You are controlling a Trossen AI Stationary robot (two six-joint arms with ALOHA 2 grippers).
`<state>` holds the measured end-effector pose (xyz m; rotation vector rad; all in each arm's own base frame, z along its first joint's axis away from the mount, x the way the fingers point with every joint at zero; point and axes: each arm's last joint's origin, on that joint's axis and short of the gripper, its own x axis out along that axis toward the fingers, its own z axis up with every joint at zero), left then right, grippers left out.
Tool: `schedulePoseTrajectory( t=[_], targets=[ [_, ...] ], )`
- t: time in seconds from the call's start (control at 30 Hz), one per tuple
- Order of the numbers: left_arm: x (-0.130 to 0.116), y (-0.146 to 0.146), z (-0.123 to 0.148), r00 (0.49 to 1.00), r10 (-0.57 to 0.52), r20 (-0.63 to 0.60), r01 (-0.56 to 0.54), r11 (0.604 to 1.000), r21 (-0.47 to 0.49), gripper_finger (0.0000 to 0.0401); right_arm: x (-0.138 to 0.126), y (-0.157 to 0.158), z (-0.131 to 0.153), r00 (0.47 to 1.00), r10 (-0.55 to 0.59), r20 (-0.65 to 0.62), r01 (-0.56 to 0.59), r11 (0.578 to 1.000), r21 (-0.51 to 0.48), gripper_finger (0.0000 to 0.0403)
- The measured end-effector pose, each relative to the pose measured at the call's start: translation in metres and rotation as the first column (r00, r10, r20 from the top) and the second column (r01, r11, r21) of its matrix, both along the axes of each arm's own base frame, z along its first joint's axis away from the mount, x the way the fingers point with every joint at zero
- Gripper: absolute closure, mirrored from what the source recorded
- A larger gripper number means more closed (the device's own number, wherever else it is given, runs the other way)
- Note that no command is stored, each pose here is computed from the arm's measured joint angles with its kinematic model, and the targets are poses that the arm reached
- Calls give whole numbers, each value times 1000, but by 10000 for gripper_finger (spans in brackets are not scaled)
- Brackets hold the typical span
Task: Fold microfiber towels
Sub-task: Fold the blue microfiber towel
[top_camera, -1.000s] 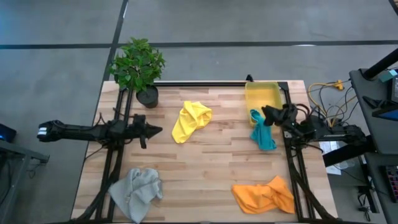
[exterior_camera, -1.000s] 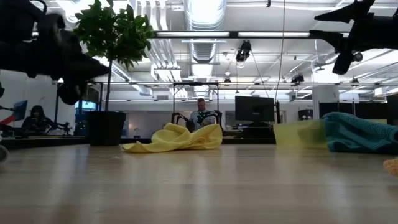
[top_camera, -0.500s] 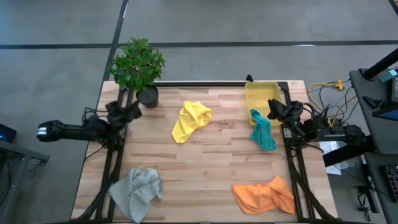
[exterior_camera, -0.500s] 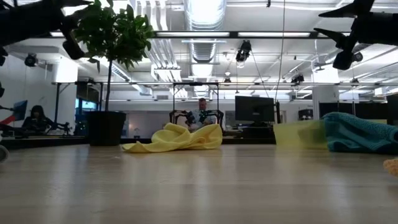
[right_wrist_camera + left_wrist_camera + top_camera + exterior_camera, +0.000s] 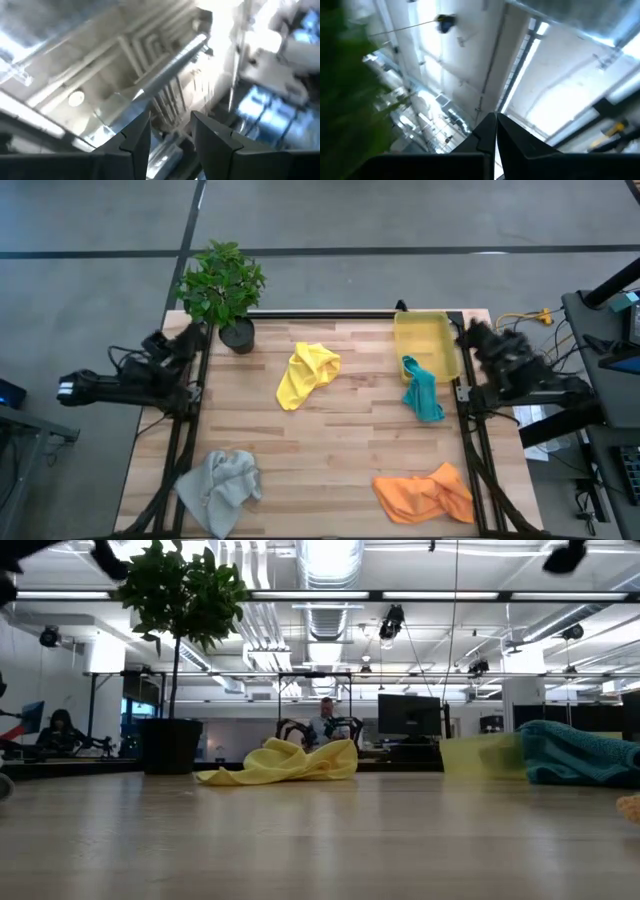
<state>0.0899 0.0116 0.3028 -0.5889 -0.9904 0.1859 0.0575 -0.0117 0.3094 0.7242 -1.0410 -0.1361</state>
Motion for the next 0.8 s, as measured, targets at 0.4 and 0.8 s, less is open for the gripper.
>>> schedulePoseTrajectory(
  t=[0.4,0.8],
  targets=[
    [3,-4,108,919,175,-354,-48,939,340,401,54,3,138,890,-331,-314,194,898,-396,268],
    [8,-4,153,584,265,-767,134,901,413,401,134,10,166,515,-233,-825,-257,876,-408,269]
  ],
)
